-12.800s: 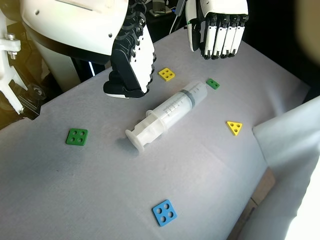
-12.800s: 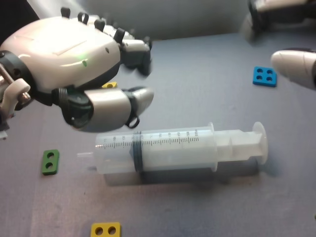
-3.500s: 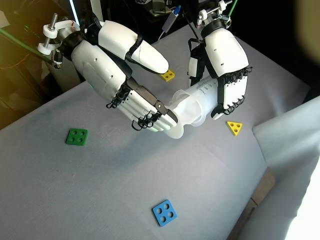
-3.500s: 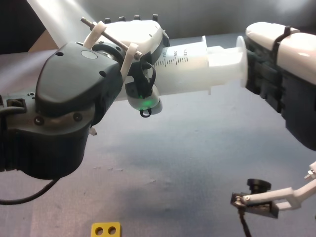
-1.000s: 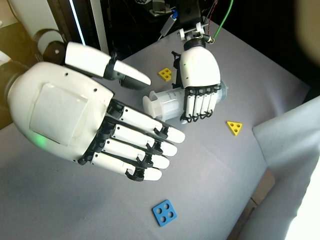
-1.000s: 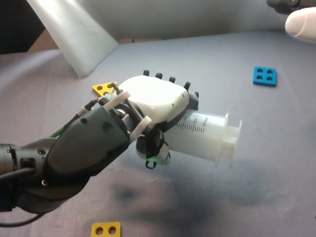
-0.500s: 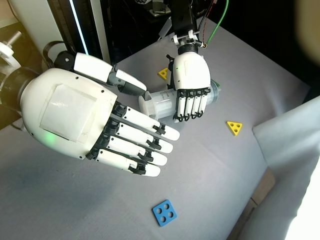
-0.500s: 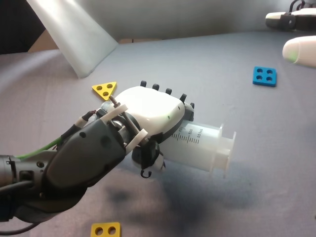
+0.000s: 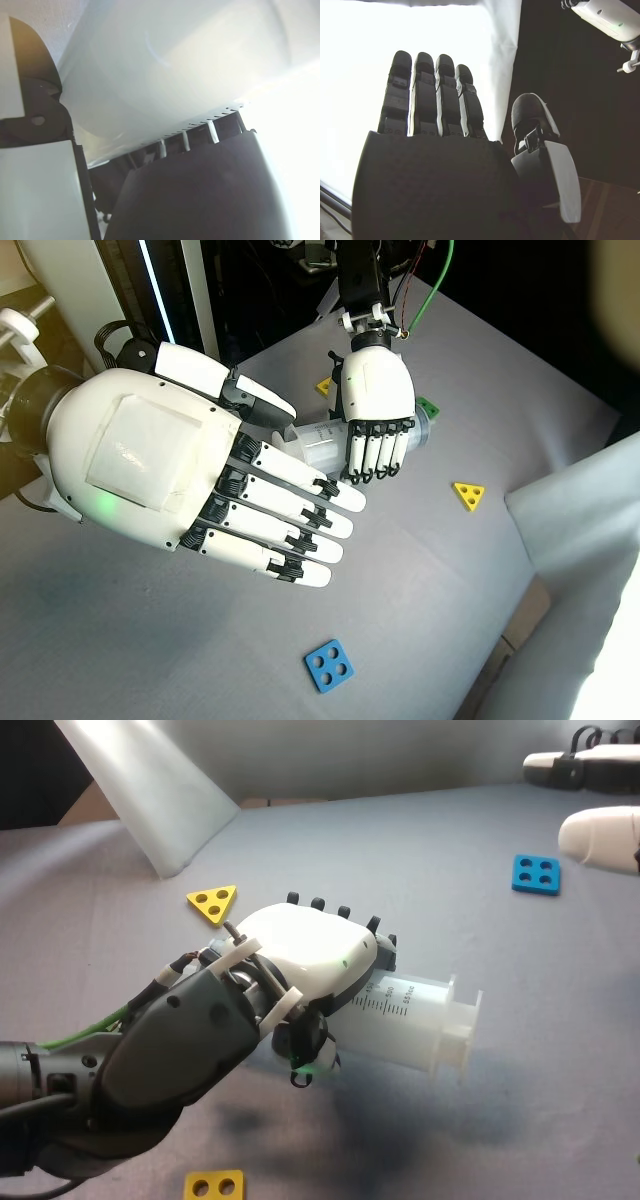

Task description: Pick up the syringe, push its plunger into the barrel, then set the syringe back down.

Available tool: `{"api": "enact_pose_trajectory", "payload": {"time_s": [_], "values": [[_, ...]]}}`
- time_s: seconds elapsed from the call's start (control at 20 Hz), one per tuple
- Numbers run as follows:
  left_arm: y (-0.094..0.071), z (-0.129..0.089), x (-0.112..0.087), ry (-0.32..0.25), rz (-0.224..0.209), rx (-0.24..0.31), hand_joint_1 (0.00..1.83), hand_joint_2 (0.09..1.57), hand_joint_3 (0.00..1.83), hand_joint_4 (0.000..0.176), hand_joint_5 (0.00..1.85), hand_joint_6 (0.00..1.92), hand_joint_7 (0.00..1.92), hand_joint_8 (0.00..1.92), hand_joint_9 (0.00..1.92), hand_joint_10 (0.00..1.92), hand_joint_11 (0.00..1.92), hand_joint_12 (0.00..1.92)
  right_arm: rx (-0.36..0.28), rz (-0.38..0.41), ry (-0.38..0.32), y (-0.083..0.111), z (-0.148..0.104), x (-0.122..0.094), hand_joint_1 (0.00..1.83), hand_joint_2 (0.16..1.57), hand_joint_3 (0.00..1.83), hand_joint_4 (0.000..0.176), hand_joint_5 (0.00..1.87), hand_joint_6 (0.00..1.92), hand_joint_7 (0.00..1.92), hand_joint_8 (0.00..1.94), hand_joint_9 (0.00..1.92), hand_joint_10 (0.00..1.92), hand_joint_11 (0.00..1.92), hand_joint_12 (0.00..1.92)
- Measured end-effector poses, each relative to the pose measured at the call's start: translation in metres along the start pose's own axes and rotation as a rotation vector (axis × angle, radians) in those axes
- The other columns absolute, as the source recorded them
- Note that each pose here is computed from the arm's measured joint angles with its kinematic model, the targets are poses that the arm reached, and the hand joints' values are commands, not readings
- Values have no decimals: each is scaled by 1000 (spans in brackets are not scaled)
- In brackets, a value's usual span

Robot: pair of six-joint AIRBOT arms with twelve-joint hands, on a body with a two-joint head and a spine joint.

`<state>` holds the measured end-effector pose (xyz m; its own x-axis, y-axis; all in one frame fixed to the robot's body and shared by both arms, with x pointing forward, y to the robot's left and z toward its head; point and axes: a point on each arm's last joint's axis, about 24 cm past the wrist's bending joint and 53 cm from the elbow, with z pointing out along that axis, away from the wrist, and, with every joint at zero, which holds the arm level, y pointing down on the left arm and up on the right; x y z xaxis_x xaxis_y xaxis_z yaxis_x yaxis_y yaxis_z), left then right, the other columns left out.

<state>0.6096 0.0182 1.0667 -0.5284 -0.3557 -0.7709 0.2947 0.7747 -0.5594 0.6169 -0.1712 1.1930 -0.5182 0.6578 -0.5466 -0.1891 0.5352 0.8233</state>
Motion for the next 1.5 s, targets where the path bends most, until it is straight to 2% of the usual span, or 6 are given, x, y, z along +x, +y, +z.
{"api": "enact_pose_trajectory", "payload": {"time_s": [0.05, 0.1, 0.2, 0.8, 1.2, 1.5], "values": [[1, 0, 0, -3, -1, -4, 1217, 1181, 4, 0, 801, 1273, 887, 1112, 750, 659, 540, 768, 4, 0, 4, -1, 0, 1, 0, 1390, 0, 0, 234, 6, 232, 3, 174, 3, 0, 371], [2, 0, 1, -2, -1, -6, 1162, 1177, 1, 0, 656, 526, 720, 501, 718, 338, 463, 693, 5, 0, 4, -1, 0, 1, 0, 1390, 0, 0, 238, 5, 237, 3, 177, 3, 0, 392], [3, -1, 2, 2, -5, -9, 889, 1179, 0, 0, 443, 47, 523, 51, 497, 40, 196, 590, 5, 0, 4, -1, 0, 1, 0, 1388, 0, 0, 225, 1, 241, 2, 188, 6, 0, 376], [0, -3, 1, -7, -10, -8, 68, 874, 0, 0, 52, 0, 46, 0, 50, 0, 0, 290, 5, 0, 4, -1, 0, 1, 0, 1387, 0, 0, 245, 3, 258, 1, 202, 1, 0, 381], [-31, -2, -34, -27, 6, 81, 42, 870, 12, 0, 29, 7, 0, 0, 0, 0, 1, 19, -4, 46, 4, 11, 4, -4, 0, 1383, 0, 0, 223, 0, 253, 1, 202, 4, 0, 377], [-47, -31, -89, -24, 83, 161, 123, 1325, 14, 0, 602, 43, 660, 50, 602, 59, 261, 575, 99, 99, 96, 6, 8, 9, 0, 1394, 2, 0, 495, 61, 533, 47, 454, 71, 0, 1079]]}}
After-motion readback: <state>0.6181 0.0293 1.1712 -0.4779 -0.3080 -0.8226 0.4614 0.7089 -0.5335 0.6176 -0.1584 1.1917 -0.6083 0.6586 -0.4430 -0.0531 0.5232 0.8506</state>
